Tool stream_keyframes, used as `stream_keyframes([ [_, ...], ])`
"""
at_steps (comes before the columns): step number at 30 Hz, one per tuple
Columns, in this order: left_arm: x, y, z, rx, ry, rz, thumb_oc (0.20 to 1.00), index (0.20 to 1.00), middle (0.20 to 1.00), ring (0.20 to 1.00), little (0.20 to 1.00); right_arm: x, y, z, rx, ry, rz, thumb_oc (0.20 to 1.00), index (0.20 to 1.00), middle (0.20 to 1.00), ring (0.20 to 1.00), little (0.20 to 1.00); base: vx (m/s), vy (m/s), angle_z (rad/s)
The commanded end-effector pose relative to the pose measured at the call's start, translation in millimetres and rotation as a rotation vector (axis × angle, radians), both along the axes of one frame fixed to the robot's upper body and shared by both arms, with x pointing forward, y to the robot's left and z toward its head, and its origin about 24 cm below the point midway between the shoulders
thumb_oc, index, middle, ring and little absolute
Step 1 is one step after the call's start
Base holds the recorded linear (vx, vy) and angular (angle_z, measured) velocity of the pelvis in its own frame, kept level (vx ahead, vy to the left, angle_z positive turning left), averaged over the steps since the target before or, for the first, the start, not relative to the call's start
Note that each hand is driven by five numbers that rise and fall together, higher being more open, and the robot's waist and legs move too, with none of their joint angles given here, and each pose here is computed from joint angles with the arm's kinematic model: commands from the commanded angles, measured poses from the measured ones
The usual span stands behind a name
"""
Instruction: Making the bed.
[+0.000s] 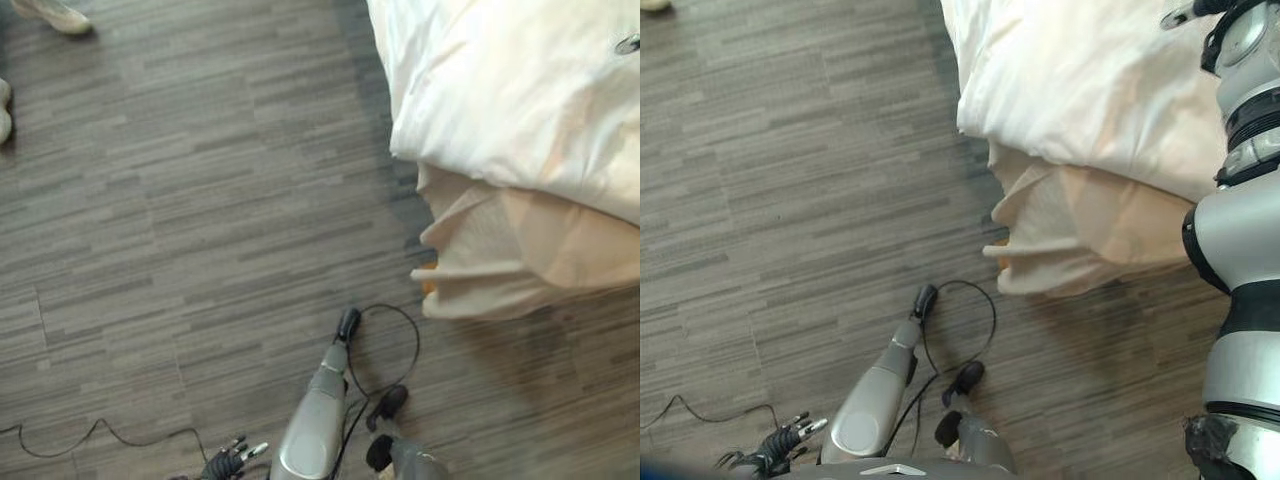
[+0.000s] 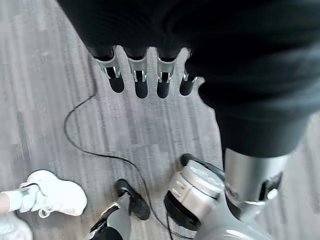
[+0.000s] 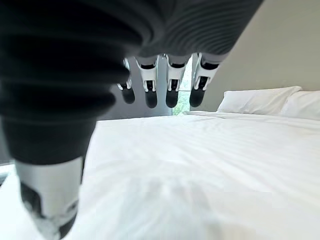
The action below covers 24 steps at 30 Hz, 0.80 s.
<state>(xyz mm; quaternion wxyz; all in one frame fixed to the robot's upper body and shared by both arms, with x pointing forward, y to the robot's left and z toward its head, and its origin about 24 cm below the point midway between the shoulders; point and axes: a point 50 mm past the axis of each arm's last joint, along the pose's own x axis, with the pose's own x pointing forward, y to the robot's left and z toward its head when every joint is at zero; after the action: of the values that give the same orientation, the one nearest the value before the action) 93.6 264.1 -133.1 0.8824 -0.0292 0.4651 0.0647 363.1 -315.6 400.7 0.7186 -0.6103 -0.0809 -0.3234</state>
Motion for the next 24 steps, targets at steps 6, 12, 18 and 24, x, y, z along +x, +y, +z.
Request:
stream_keyframes([
  [6, 43.8, -25.9, 11.4, -0.057, -0.169, 0.005, 1.000, 1.000, 1.000, 1.000, 1.000, -29.3, -25.6, 26.7, -0.016, -0.162, -0.084, 1.000, 1.000, 1.000, 1.000, 1.000, -0.04, 0.009, -0.05],
  [12, 69.2, -45.8, 20.1, -0.092, -0.256, -0.036, 1.000, 1.000, 1.000, 1.000, 1.000, -13.1, -20.1, 1.4, -0.003, -0.088, -0.047, 0.887, 0.887, 0.887, 0.887, 0.887, -0.01, 0.024, -0.08],
  [18, 77.4, -45.8, 22.4, -0.090, -0.279, -0.017, 1.000, 1.000, 1.000, 1.000, 1.000, 18.2, -3.9, -85.8, 0.030, 0.109, 0.130, 0.200, 0.200, 0.200, 0.200, 0.200, -0.01, 0.011, -0.01],
  [24, 55.1, -38.8, 3.9, -0.065, -0.166, 0.059, 1.000, 1.000, 1.000, 1.000, 1.000, -6.5, 81.8, -271.0, -0.223, 0.715, 0.625, 0.200, 0.200, 0.200, 0.200, 0.200, -0.01, 0.002, -0.07],
])
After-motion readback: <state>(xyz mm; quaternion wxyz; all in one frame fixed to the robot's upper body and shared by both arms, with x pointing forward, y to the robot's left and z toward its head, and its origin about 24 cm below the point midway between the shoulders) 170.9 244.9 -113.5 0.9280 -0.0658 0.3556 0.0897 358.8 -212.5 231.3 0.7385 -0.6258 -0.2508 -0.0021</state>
